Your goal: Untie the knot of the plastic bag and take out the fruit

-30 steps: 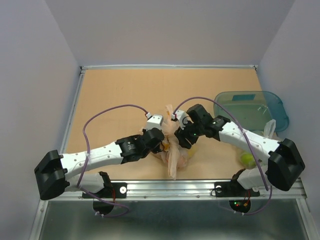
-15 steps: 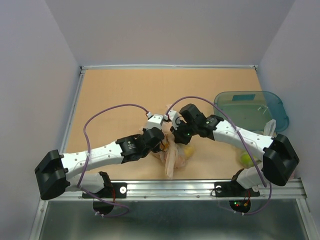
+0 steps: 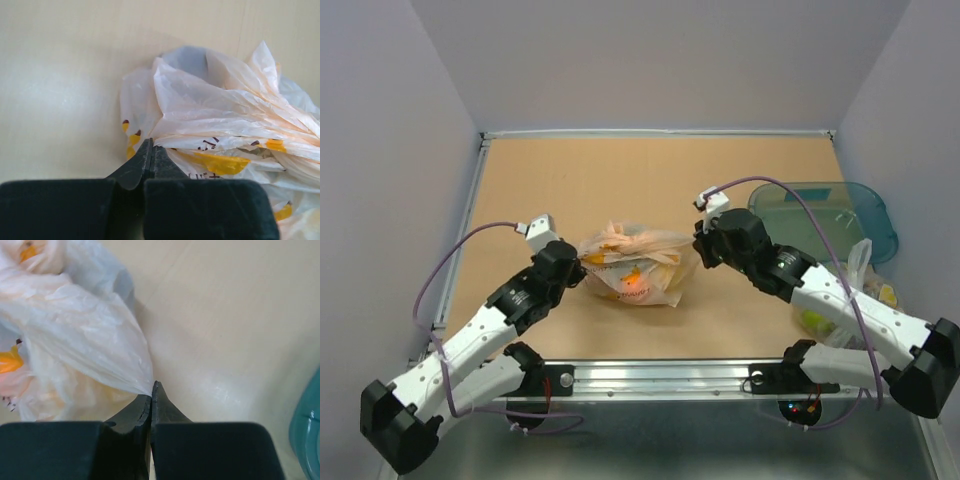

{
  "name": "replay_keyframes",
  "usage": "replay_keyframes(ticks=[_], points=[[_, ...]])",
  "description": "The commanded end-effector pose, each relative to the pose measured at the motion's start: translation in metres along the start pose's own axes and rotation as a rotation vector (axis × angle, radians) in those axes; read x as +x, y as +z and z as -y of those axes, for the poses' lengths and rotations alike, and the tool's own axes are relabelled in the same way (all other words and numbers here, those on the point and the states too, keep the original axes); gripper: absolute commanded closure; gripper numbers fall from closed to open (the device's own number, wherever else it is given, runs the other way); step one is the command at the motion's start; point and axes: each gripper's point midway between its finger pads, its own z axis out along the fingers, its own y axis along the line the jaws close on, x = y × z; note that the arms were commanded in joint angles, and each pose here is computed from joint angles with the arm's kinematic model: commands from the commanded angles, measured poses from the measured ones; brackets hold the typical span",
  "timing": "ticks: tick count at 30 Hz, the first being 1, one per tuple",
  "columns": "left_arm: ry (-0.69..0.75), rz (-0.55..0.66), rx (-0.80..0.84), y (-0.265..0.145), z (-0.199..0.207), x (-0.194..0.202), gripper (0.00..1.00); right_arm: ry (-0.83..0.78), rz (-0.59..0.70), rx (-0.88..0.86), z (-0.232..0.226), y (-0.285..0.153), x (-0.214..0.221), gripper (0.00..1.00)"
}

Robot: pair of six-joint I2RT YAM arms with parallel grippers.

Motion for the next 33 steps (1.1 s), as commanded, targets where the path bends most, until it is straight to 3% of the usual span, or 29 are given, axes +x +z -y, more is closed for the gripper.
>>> replay_keyframes(ticks=[1, 4, 8, 9, 10, 11, 14, 17, 26, 33], points=[[-0.109, 0.031, -0.07, -0.001, -0.031, -0.007, 1.0, 0.286, 0.147, 0.32, 0.058, -0.019, -0.008, 0.99], [-0.133, 0.01, -0.047, 0.003, -0.03, -0.003, 1.0, 0.298, 0.146, 0.247, 0.046, -0.019, -0.005, 0.99], [-0.092, -0.003, 0.014, 0.005, -0.017, -0.005, 1.0, 0.159, 0.075, -0.058, -0.004, -0.016, -0.001, 0.99], [-0.038, -0.017, 0.068, 0.002, -0.006, -0.006, 1.0, 0.138, 0.066, -0.098, -0.011, -0.021, -0.006, 0.95], [-0.02, -0.017, 0.099, 0.001, 0.001, -0.009, 1.0, 0.116, 0.055, -0.135, -0.017, -0.023, -0.008, 0.87], [0.003, -0.017, 0.126, 0.0, 0.008, -0.012, 1.0, 0.067, 0.043, -0.184, -0.024, -0.025, -0.009, 0.68], [0.089, -0.018, 0.213, -0.008, 0.032, -0.029, 1.0, -0.026, 0.015, -0.253, -0.036, -0.033, -0.026, 0.42], [0.167, -0.051, 0.237, -0.007, 0.042, -0.03, 1.0, -0.146, -0.015, -0.292, -0.043, -0.032, -0.041, 0.32], [0.206, -0.086, 0.256, -0.009, 0.062, -0.045, 1.0, -0.408, -0.108, -0.342, -0.081, -0.004, -0.036, 0.34], [0.211, -0.091, 0.264, -0.011, 0.064, -0.046, 1.0, -0.504, -0.159, -0.146, -0.058, 0.023, -0.029, 0.39]])
